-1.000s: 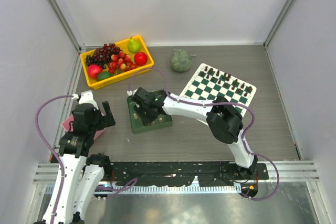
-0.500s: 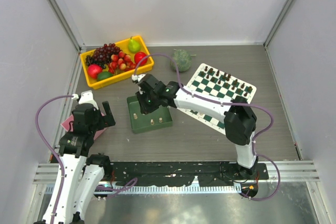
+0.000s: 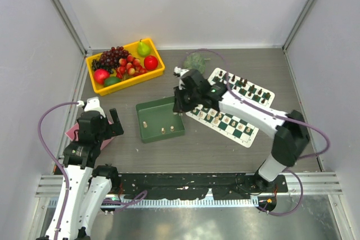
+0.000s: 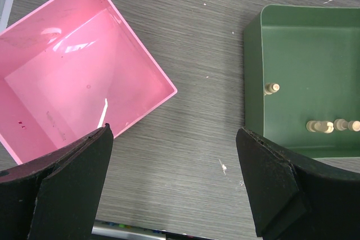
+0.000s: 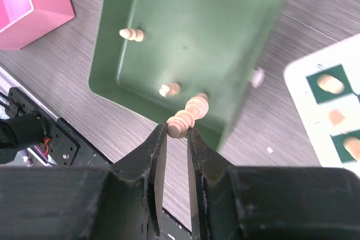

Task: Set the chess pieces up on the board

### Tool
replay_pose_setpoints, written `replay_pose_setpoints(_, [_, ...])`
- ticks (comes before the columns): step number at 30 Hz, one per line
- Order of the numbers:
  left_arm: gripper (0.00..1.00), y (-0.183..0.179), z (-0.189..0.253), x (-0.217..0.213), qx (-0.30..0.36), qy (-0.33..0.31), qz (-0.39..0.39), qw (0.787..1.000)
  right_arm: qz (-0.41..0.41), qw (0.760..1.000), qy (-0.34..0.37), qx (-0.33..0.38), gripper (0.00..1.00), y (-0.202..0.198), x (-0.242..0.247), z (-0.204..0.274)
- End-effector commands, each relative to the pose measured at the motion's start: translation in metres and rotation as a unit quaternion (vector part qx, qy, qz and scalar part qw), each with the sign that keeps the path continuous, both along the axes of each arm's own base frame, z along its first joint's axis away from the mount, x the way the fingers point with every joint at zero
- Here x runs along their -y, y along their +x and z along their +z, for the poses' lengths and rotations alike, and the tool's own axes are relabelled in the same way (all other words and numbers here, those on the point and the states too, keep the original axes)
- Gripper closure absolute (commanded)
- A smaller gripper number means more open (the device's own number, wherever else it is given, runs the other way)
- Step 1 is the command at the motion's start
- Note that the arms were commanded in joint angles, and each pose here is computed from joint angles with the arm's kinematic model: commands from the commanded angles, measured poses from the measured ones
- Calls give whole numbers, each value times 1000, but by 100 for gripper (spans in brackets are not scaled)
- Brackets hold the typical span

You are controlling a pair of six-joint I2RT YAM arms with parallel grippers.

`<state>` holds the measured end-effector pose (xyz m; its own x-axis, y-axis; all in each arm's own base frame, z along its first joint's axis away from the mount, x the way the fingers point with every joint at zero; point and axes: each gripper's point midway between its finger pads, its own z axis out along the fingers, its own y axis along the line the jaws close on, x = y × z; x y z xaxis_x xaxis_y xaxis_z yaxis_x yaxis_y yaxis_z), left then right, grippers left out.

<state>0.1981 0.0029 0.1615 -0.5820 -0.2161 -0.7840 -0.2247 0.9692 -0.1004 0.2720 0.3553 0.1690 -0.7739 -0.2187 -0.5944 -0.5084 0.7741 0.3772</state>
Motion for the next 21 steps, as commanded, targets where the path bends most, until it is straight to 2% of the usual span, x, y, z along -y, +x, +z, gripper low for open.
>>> replay_pose_setpoints(1, [1, 5, 11, 0, 19, 2, 0, 1000, -66, 997, 22, 27, 76, 3, 55, 30])
replay_pose_setpoints(12, [1, 5, 10, 2, 17, -1, -5, 1000, -176, 984, -1, 7, 76, -22, 158, 2])
replay_pose_setpoints(21, [1, 6, 10, 2, 16, -1, -5, 1000, -222, 974, -29, -26, 76, -27, 205, -41])
